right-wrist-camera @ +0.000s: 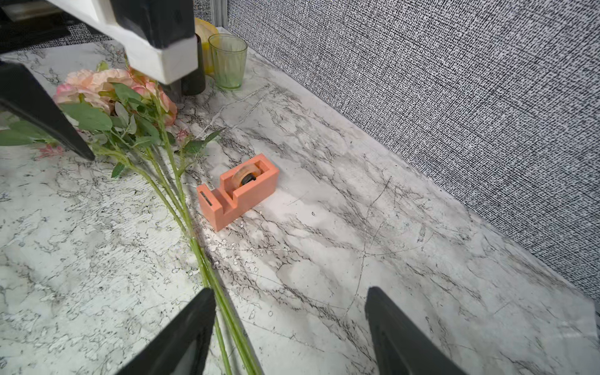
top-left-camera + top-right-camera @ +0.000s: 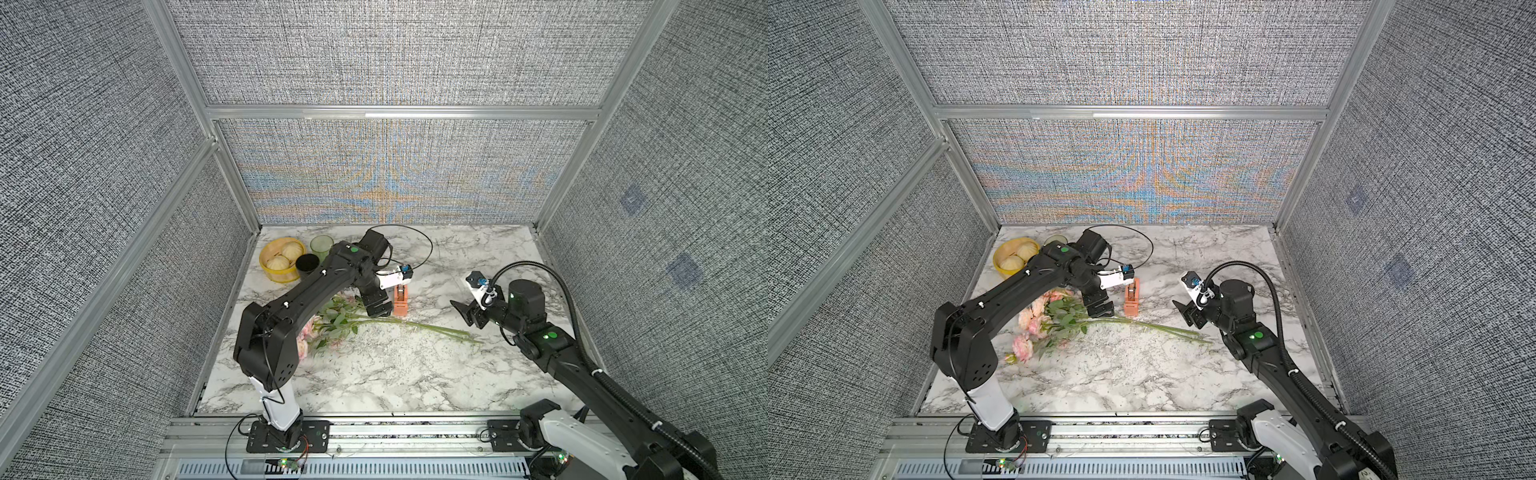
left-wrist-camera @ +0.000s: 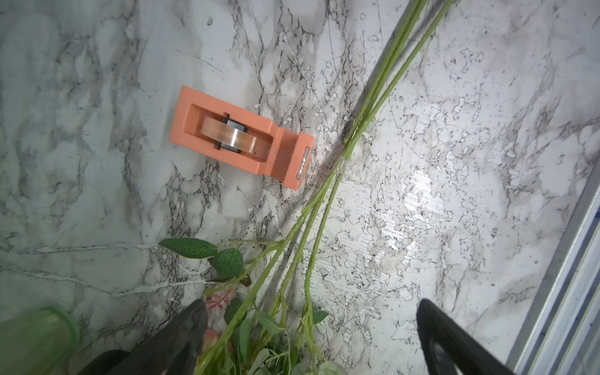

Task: Wrap bouquets with tape
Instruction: Reset both arms

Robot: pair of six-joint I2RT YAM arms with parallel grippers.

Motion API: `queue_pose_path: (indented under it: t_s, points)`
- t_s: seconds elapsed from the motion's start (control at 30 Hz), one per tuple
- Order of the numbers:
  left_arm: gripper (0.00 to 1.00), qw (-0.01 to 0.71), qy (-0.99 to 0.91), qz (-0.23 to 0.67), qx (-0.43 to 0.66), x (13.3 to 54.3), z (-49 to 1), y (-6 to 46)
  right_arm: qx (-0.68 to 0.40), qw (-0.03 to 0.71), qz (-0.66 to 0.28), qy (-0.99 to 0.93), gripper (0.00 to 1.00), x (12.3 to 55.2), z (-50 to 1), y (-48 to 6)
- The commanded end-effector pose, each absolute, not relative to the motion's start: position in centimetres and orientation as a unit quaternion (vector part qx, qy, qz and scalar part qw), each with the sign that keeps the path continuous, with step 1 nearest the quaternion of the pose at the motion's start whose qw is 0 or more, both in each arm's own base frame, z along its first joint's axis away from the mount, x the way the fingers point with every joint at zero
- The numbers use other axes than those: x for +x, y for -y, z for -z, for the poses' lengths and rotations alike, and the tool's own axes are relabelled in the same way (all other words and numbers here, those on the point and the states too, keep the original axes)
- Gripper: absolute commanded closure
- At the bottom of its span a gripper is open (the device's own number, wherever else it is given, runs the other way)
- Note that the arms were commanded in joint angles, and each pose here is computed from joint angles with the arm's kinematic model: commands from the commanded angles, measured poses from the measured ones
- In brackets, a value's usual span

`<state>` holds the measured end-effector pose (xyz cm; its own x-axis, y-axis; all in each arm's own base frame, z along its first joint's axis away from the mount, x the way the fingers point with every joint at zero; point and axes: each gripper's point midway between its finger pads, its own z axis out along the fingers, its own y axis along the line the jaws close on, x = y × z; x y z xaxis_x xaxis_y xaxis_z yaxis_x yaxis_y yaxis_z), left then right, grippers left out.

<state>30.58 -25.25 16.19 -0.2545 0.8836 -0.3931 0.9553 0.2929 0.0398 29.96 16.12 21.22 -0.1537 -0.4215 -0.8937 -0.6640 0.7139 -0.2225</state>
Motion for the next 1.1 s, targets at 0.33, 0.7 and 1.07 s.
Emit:
queue_pose_path:
  t_s: [0.33,0.7,1.07]
  points:
    - [0.00,0.577,-0.797,-0.159,-0.086,33.6,-24.5,-2.5,-0.147,0.546,-0.039,-0.824,0.11,34.3,-19.0,-8.0]
    - [0.00,0.507,-0.816,-0.208,-0.183,35.2,-16.2,-11.3,-0.027,0.504,0.014,-0.863,0.03,37.7,-10.8,-1.9]
    - [0.00,0.616,-0.784,-0.044,-0.066,40.7,-16.9,-5.2,-0.015,0.540,-0.001,-0.842,0.01,40.6,-9.4,-0.8]
